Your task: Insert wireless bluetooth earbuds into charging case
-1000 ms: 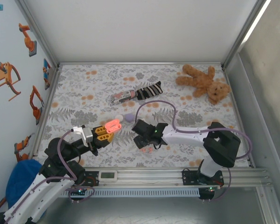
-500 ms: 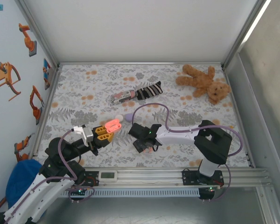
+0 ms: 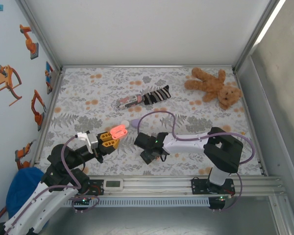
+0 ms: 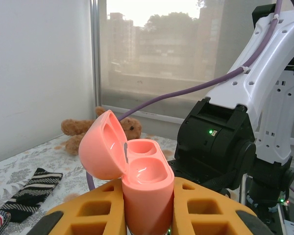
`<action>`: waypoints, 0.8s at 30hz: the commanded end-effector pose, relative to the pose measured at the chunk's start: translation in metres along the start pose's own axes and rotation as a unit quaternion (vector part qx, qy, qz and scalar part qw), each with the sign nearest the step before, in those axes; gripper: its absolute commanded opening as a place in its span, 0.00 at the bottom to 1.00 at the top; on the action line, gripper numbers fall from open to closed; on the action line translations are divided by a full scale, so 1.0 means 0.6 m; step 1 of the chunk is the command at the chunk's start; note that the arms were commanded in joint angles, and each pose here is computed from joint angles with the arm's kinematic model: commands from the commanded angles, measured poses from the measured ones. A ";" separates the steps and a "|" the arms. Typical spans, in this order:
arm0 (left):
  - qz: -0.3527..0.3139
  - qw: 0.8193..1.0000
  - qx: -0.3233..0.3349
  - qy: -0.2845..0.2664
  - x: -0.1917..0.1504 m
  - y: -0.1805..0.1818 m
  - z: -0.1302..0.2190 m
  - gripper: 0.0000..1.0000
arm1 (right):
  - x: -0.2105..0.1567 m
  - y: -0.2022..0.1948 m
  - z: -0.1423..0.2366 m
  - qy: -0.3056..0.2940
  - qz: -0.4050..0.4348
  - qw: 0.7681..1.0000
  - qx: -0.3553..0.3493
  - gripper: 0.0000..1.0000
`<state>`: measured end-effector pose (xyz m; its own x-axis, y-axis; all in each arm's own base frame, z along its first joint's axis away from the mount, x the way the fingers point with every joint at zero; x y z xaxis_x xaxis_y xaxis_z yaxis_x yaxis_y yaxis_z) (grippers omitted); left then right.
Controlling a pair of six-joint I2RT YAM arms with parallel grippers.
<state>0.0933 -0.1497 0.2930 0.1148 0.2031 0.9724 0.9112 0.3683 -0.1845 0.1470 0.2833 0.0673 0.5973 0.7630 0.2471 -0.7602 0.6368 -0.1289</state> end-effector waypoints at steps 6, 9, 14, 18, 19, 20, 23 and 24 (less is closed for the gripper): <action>0.000 1.000 -0.001 -0.010 0.015 -0.004 0.002 0.00 | -0.021 0.008 0.002 0.026 0.005 1.000 -0.001 0.84; 0.000 1.000 0.000 -0.009 0.015 -0.004 0.002 0.00 | -0.028 0.008 0.002 0.029 0.002 1.000 -0.001 0.84; 0.000 1.000 0.003 -0.009 0.015 -0.003 0.002 0.00 | -0.033 0.011 0.006 0.030 0.003 1.000 0.003 0.84; 0.000 1.000 0.003 -0.009 0.014 -0.002 0.001 0.00 | -0.035 0.010 0.012 0.032 0.006 0.999 0.004 0.84; 0.000 1.000 0.004 -0.009 0.014 -0.002 0.002 0.00 | -0.034 0.010 0.016 0.030 0.007 1.000 0.004 0.84; 0.000 1.000 0.005 -0.008 0.014 -0.002 0.002 0.00 | -0.033 0.009 0.021 0.027 0.007 1.000 0.005 0.84; 0.000 1.000 0.005 -0.008 0.014 -0.001 0.001 0.00 | -0.021 0.010 0.045 0.005 0.012 1.000 0.017 0.84; 0.000 1.000 0.006 -0.008 0.014 -0.001 0.001 0.00 | -0.015 0.010 0.056 -0.007 0.014 1.000 0.022 0.84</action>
<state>0.0945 -0.1496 0.2915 0.1202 0.1995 0.9725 0.9071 0.3760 -0.1892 0.1315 0.2768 0.0751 0.5932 0.7749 0.2182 -0.7743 0.6234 -0.1089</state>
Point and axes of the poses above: each hand's point on the last joint's axis, 136 mm out from that joint toward the fingers, its own z axis back along the fingers, its own y axis along the line the jaws close on, x = y × z, the point moved 5 cm from there along z, back along the fingers, and after that the axes turned 10 degrees about z, right-handed, at the moved point
